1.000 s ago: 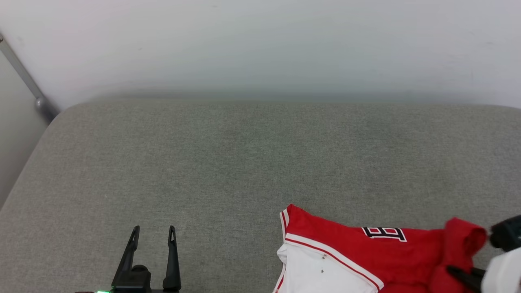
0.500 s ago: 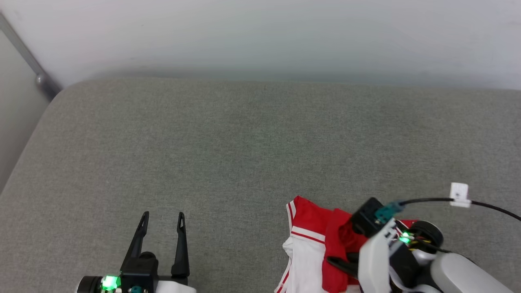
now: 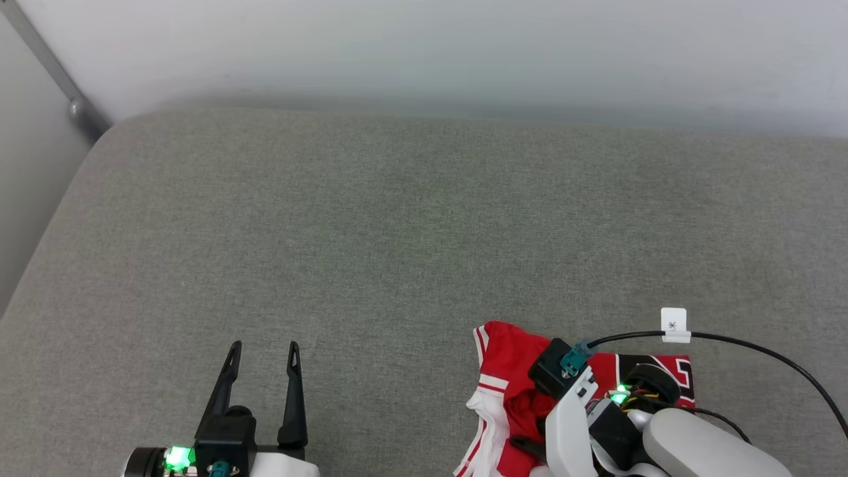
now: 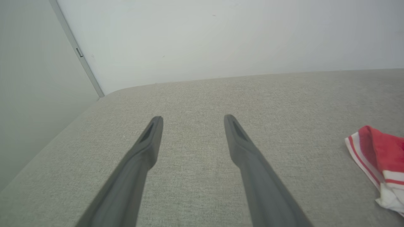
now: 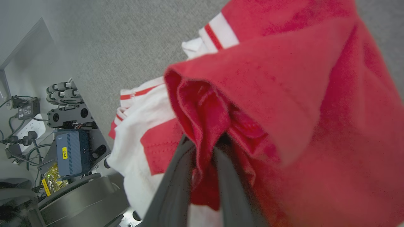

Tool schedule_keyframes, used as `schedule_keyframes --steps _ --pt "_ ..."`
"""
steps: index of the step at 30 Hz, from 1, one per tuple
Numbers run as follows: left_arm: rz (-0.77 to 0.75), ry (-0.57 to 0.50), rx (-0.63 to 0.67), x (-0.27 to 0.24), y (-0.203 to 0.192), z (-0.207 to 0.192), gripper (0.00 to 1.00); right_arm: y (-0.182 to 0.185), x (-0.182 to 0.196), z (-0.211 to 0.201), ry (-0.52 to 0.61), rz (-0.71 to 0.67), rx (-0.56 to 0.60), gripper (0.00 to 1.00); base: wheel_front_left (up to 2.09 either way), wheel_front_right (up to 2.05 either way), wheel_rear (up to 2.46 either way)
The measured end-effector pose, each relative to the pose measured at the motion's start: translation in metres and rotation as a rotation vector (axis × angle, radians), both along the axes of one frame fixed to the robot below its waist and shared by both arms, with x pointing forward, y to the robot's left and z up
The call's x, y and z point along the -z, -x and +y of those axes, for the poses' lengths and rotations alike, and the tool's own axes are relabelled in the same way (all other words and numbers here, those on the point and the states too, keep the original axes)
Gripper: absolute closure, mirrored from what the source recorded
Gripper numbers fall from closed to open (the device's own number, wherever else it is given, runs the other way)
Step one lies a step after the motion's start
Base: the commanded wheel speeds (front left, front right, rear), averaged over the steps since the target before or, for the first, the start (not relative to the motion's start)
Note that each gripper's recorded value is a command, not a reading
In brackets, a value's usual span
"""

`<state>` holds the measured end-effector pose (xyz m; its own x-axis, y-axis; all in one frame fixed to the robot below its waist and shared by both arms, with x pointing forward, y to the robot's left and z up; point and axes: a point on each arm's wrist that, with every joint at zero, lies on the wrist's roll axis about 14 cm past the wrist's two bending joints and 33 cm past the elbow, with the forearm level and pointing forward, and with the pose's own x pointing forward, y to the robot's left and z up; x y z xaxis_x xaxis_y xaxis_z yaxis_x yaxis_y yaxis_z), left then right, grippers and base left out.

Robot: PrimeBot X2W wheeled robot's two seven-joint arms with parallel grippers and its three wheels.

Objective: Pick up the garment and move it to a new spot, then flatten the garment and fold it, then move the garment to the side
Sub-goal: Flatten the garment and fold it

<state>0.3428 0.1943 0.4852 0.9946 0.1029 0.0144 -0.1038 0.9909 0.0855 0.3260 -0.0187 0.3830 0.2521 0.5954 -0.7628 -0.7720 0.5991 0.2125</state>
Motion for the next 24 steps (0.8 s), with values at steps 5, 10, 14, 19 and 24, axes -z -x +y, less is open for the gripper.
schedule_keyframes --steps 5,10,14,19,24 --pt "-0.006 0.001 0.007 -0.002 0.007 -0.002 0.0 -0.01 -0.028 -0.001 -0.054 -0.142 -0.013 0.0 0.0 0.0 0.0" --pt "-0.028 0.001 0.017 -0.008 0.012 -0.003 0.0 -0.033 -0.083 -0.013 -0.155 -0.385 0.027 0.0 0.0 0.0 0.0" --pt "-0.049 0.001 0.044 -0.014 0.01 -0.01 0.0 -0.069 -0.138 -0.05 -0.221 -0.639 0.16 0.0 0.0 0.0 0.0" --pt "-0.061 0.006 0.075 -0.018 0.006 -0.019 0.0 -0.091 -0.178 -0.106 -0.257 -0.91 0.337 0.0 0.0 0.0 0.0" --pt "-0.057 0.01 0.098 -0.017 0.004 -0.026 0.0 -0.087 -0.182 -0.148 -0.287 -1.06 0.514 0.0 0.0 0.0 0.0"
